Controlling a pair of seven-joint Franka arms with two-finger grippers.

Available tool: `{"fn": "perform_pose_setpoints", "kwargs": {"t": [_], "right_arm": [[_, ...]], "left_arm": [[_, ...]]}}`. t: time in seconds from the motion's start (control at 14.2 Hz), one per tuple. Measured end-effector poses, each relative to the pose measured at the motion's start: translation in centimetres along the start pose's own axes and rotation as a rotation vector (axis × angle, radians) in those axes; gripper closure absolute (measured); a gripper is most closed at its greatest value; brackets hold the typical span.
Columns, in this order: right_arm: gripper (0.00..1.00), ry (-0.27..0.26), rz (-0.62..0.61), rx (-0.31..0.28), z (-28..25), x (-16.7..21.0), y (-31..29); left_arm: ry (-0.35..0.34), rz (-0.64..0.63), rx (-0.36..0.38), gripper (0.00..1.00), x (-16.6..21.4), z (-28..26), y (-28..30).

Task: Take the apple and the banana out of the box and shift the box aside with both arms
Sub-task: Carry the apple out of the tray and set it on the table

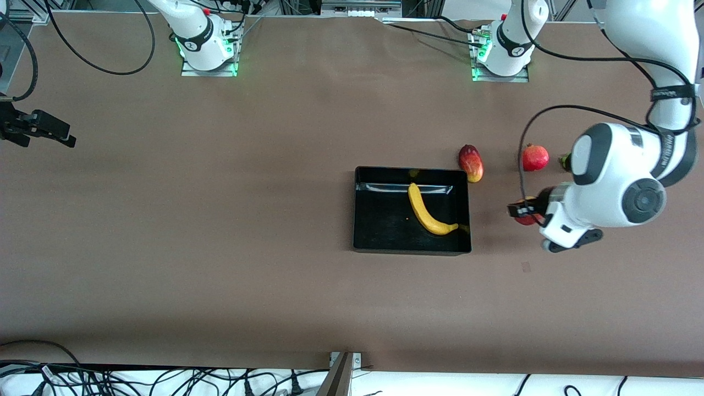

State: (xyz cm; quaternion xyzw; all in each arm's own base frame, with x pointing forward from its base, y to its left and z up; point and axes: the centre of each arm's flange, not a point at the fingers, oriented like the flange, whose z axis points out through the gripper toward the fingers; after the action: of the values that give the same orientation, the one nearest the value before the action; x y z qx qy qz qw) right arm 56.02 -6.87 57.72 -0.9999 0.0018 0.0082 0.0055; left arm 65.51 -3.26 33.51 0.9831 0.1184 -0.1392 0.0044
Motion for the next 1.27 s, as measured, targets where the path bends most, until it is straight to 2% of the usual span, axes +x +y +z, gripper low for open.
{"fn": "perform_pose_setpoints", "kwargs": {"t": [0.28,0.85,1.27], "right_arm": [[0.00,-0.002,0.000,0.000,0.0,0.0,0.0],[0.00,-0.006,0.000,0.001,0.1,-0.1,0.0],[0.00,-0.006,0.000,0.001,0.1,-0.1,0.0]], "left_arm": [[0.115,0.061,0.004,0.36,5.4,4.6,-6.6],[0.266,0.074,-0.021,0.36,9.3,11.1,-5.6],[0.312,0.070,-0.027,0.36,10.2,12.5,-5.9]]}}
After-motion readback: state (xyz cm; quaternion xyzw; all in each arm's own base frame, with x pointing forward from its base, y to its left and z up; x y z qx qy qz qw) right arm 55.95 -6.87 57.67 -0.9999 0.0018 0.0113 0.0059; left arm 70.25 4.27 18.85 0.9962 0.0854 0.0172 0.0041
